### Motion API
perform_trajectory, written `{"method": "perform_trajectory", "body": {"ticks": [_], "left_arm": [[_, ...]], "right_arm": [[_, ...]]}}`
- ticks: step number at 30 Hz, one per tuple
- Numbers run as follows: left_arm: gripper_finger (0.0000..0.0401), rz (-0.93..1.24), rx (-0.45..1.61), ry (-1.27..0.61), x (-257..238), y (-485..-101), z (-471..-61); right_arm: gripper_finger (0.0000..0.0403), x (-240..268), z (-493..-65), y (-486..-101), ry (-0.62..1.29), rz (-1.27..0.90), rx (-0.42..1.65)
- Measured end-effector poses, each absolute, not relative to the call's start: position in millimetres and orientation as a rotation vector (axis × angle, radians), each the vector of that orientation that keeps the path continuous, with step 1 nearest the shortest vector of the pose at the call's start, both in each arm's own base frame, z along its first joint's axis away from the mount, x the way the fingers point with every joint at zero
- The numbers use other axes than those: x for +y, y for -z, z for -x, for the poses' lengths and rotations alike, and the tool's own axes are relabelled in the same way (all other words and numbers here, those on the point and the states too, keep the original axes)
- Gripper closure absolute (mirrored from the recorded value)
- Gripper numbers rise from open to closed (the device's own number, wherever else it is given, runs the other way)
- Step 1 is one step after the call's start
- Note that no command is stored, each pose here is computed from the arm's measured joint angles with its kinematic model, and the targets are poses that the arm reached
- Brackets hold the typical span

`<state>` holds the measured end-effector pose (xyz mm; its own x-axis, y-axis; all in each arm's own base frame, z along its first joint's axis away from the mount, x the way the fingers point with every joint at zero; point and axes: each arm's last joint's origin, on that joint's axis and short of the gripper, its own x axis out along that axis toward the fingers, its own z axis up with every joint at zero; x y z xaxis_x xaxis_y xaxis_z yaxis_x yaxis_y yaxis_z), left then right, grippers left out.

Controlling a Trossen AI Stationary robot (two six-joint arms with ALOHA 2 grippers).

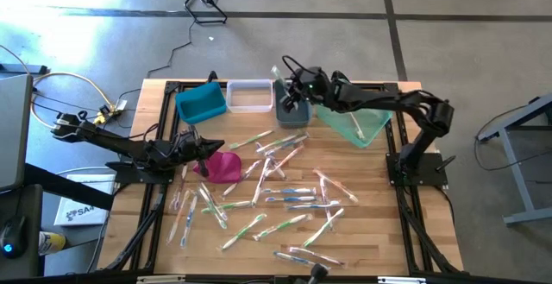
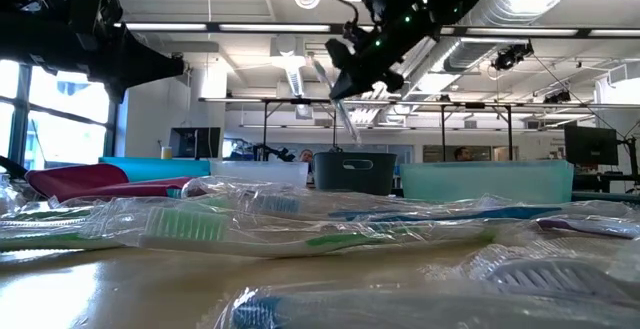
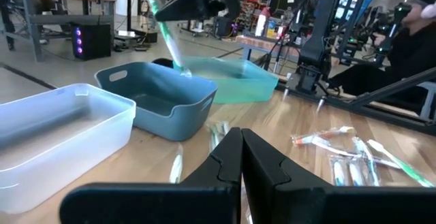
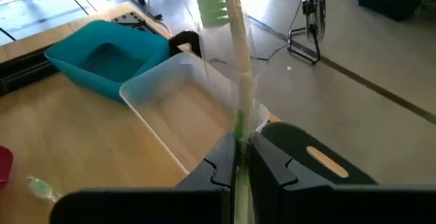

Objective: Pick & Place Toothbrushes
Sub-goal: Put the green toothbrush into the dark blue bin

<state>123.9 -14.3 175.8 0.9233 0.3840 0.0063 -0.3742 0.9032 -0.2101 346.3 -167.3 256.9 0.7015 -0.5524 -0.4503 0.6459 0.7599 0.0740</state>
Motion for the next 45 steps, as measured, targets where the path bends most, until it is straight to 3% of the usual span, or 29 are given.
{"method": "perform_trajectory", "body": {"ticks": [12, 31, 37, 45], "left_arm": [[0.0401, 0.208, -0.048, -0.392, -14.3, -175.8, -123.9], [0.0401, 0.207, -0.047, -0.389, -14.3, -175.7, -123.9], [0.0401, 0.207, -0.047, -0.389, -14.3, -175.7, -123.9], [0.0401, 0.208, -0.047, -0.390, -14.3, -175.7, -123.9]], "right_arm": [[0.0388, -191.6, -342.0, -225.9, 0.678, -0.387, 0.515], [0.0381, -189.5, -335.2, -217.1, 0.704, -0.466, 0.613], [0.0353, -190.3, -334.1, -217.3, 0.807, -0.411, 0.611], [0.0284, -190.4, -333.3, -216.6, 0.807, -0.389, 0.628]]}}
